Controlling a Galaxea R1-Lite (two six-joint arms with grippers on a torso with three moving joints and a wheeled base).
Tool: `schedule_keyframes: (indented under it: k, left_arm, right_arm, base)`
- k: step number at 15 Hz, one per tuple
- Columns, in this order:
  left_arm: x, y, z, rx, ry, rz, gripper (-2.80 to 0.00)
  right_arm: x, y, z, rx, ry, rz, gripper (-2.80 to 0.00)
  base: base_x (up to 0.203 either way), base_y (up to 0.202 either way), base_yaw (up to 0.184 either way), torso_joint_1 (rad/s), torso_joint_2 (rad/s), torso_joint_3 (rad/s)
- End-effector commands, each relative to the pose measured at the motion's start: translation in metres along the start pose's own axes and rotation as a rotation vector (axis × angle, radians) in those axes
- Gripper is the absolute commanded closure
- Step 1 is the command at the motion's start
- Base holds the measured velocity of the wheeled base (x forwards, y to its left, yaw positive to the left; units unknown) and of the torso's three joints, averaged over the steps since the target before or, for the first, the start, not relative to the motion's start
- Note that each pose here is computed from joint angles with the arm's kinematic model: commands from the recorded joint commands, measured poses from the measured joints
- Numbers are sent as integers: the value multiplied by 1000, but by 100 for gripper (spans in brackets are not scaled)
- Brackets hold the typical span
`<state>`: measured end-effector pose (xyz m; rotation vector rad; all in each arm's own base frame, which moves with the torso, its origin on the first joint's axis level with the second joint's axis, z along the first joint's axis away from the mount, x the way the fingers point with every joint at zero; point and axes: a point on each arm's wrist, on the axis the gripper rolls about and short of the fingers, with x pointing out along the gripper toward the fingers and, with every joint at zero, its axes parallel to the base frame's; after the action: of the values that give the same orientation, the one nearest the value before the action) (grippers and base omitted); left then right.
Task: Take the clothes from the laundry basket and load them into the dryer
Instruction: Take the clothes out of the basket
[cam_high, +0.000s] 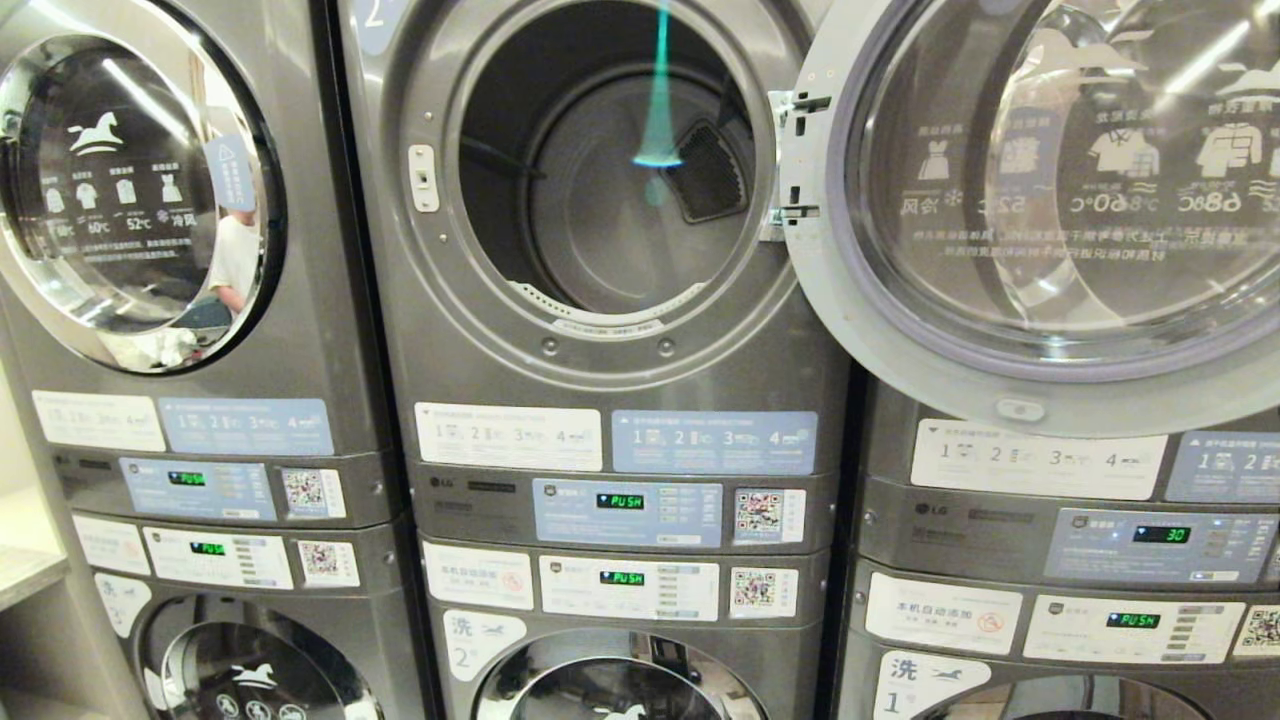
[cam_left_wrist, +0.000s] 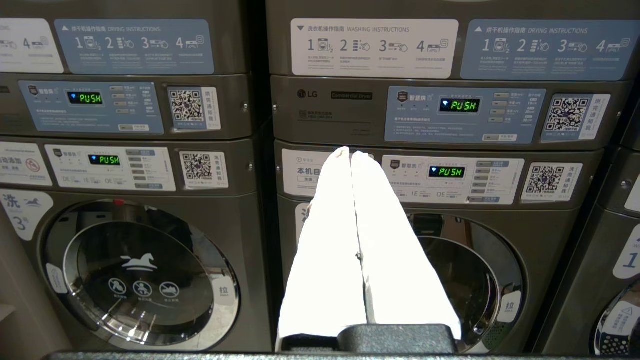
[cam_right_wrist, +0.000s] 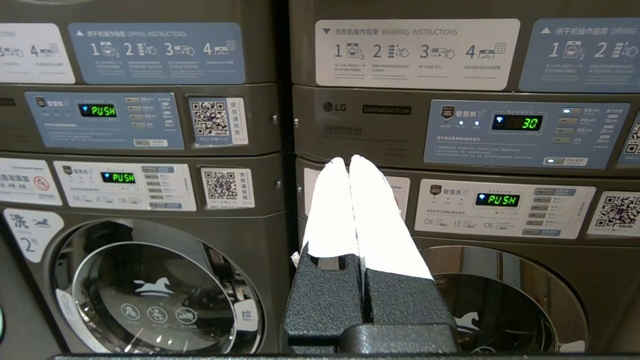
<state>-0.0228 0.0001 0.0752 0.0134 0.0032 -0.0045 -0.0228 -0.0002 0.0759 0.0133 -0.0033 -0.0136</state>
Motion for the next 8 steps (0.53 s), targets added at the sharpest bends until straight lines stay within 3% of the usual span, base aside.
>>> schedule_keyframes:
  k: [1, 8]
  left_arm:
    - [0, 0, 0, 0, 0, 0, 0]
    - [0, 0, 0, 0, 0, 0, 0]
  right_arm:
    - [0, 0, 0, 1, -2, 0, 0]
    - [0, 0, 0, 1, -2, 0, 0]
  base:
    - [0, 0, 0, -66, 115, 57]
    - [0, 0, 0, -58, 127, 67]
